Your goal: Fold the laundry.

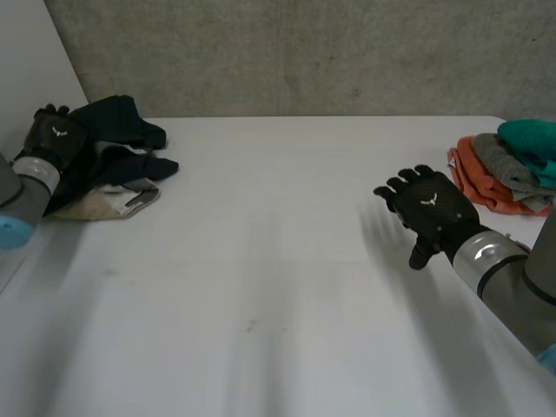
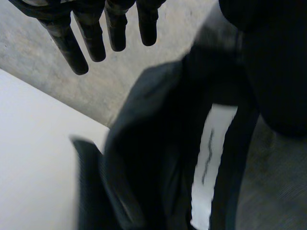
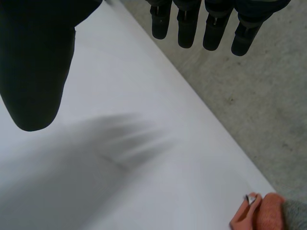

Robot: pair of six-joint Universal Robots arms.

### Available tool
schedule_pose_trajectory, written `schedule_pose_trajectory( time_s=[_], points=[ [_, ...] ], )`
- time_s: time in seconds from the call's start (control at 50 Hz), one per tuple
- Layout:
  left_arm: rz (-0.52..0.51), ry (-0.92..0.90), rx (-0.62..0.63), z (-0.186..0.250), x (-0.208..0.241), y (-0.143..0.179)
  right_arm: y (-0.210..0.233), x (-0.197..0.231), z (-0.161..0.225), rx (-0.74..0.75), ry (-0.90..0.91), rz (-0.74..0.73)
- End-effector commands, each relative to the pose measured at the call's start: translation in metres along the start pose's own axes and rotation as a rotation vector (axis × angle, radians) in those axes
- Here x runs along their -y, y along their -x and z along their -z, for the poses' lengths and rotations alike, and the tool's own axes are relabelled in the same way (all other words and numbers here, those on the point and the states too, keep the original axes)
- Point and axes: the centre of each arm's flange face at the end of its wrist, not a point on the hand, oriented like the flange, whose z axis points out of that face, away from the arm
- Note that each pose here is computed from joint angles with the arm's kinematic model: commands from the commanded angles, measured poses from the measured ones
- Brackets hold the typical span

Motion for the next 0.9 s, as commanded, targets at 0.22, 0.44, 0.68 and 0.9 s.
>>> schedule_pose_trajectory(
  time_s=[0.22,0.44,0.68,0.9],
  points=[
    [0.079,-0.186,0.169,0.019,0.135,0.039,-0.01,-0.011,0.011,-0.043,0.03,-0.009],
    [0.43,-0.386,-0.142,0.148,0.286,-0.023,-0.019,0.007,0.019,-0.084,-0.021,-0.019],
    [0.523,-0.279,-0.56,0.217,0.302,-0.2,-0.05,-0.011,0.019,-0.189,0.034,-0.107],
    [0.63,-0.211,-0.651,0.222,0.29,-0.222,-0.068,-0.019,0.019,-0.263,0.065,-0.162]
  ],
)
